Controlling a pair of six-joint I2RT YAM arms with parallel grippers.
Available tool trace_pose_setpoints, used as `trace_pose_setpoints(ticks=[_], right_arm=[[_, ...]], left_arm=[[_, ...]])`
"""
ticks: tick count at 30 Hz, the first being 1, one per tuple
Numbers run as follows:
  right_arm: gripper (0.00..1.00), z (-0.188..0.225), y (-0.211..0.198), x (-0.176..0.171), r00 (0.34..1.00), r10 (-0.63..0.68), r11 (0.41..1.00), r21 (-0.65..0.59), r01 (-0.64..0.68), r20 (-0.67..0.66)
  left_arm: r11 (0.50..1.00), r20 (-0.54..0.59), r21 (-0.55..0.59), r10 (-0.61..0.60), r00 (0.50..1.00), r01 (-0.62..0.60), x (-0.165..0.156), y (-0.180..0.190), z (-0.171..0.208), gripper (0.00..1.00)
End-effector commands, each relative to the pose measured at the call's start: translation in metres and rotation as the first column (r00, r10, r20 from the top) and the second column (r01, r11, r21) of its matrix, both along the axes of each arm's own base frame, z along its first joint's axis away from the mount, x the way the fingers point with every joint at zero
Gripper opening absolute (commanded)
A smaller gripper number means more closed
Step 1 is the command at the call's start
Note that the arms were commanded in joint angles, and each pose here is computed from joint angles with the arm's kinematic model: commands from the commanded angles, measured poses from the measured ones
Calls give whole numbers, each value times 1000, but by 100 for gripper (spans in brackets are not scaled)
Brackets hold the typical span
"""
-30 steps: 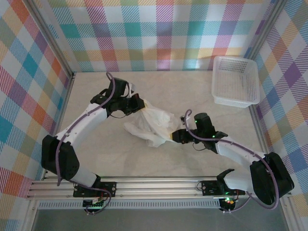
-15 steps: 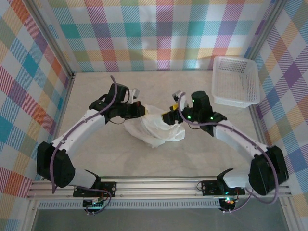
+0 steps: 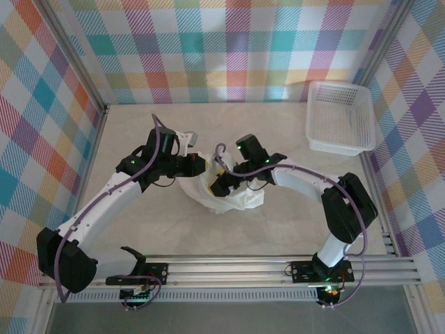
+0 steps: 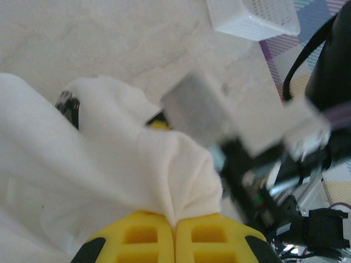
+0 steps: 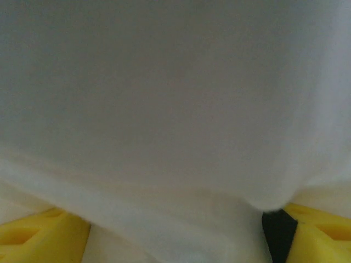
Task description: Fold the inside-out t-shirt
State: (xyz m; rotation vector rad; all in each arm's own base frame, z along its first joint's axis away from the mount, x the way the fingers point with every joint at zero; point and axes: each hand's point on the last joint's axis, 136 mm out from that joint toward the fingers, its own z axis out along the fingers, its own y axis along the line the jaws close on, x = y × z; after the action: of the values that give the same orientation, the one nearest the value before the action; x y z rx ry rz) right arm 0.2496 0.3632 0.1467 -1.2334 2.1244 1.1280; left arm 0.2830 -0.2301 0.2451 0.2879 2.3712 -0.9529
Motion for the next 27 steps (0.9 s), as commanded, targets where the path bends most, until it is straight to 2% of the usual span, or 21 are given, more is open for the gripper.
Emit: trace_pose_setpoints(ticks=[1, 3, 6, 8, 11, 12, 13, 14, 15, 16, 18, 19, 21, 23, 27], right_arm=[[80, 1, 1, -8, 998, 20, 999, -32, -18, 67], [75, 6, -3, 3, 992, -45, 998, -47, 51, 117], [55, 19, -11, 21, 975, -140, 988, -39, 149, 174], [48, 29, -17, 29, 965, -187, 981, -20, 194, 186], [18, 42, -34, 45, 929, -298, 954, 37, 297, 219], [12, 43, -37, 42, 929, -292, 956, 49, 289, 227], [13, 46, -33, 31, 944, -238, 971, 68, 229, 230], [22, 47, -27, 18, 962, -169, 985, 81, 155, 213], [42, 49, -21, 1, 979, -87, 994, 88, 71, 184], [56, 50, -17, -13, 985, -6, 997, 82, -8, 171], [68, 55, -16, -19, 991, 3, 996, 86, -14, 132], [71, 60, -19, -10, 990, -52, 996, 85, 41, 133], [71, 72, -25, 9, 979, -147, 985, 115, 131, 141], [70, 80, -29, 26, 964, -219, 970, 143, 198, 153], [70, 80, -25, 57, 929, -283, 957, 138, 256, 238]], left_arm=[[998, 149, -59, 5, 989, 4, 7, -3, 39, 0], [998, 154, -59, -2, 988, 12, 7, -5, 39, 0], [999, 140, -45, -2, 990, 8, 9, -4, 34, 0], [1000, 132, -20, 16, 991, -14, 10, 0, 29, 0], [998, 144, 16, 59, 988, -62, 12, 10, 28, 0], [997, 150, 24, 68, 986, -72, 12, 13, 28, 0], [997, 153, 31, 71, 986, -76, 13, 14, 28, 0], [997, 152, 36, 66, 986, -72, 12, 14, 27, 0], [997, 146, 45, 60, 987, -67, 13, 14, 24, 0], [996, 137, 58, 53, 989, -61, 13, 13, 20, 0], [994, 117, 103, 33, 993, -45, 11, 15, 8, 0], [989, 110, 138, 34, 993, -49, 12, 19, -1, 0], [983, 108, 179, 29, 994, -48, 9, 24, -12, 0], [987, 112, 157, 6, 994, -23, 4, 21, -10, 0], [995, 124, 94, -39, 992, 27, -2, 11, 0, 0]])
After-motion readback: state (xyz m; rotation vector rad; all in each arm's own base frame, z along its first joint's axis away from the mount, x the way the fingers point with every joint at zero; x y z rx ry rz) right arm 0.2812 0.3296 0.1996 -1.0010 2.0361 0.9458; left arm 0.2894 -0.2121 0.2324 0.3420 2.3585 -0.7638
